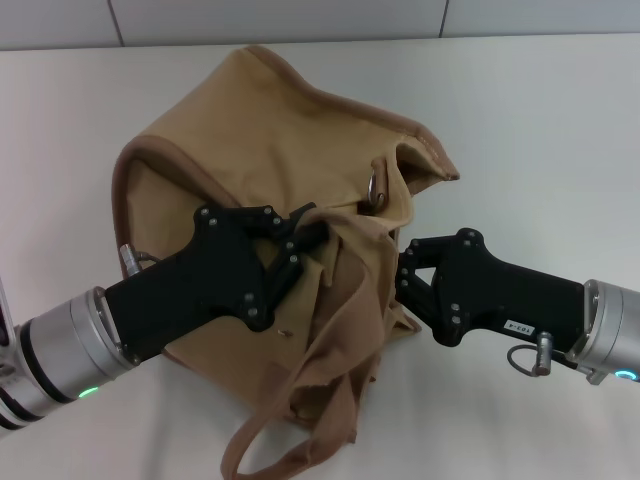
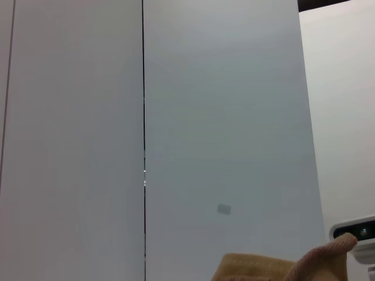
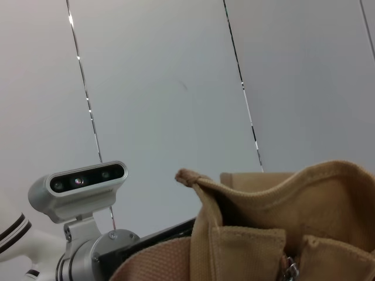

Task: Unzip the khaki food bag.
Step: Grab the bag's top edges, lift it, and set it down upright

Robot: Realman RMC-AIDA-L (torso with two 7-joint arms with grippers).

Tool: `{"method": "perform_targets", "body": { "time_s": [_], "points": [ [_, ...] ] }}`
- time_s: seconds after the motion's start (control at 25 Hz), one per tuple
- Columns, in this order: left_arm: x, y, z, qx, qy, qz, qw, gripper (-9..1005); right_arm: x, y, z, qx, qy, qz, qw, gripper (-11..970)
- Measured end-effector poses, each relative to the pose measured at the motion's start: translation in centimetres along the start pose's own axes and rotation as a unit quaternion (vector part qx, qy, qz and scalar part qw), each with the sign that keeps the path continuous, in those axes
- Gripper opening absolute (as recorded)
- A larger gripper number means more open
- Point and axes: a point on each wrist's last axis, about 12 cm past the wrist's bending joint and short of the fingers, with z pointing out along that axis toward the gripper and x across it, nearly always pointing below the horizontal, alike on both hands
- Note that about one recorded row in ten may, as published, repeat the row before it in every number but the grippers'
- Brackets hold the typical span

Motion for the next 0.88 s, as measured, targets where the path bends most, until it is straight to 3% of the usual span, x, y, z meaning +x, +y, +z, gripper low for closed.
{"method": "perform_targets", "body": {
  "time_s": [0.2,0.4,0.88],
  "points": [
    [-0.17,-0.04,-0.05,-0.001,-0.009,-0.001,1.0,59,0.14,0.08,-0.09,0.003,0.001,0.001,1.0,40],
    [-0.45,0.05,-0.16,-0.013,-0.023,-0.004,1.0,58,0.28,0.18,-0.28,0.008,0.0,0.003,1.0,9],
    [-0.62,0.37,-0.34,-0.088,-0.06,-0.03,0.994,58,0.63,0.51,-0.53,0.02,-0.007,0.0,1.0,8]
  ]
}}
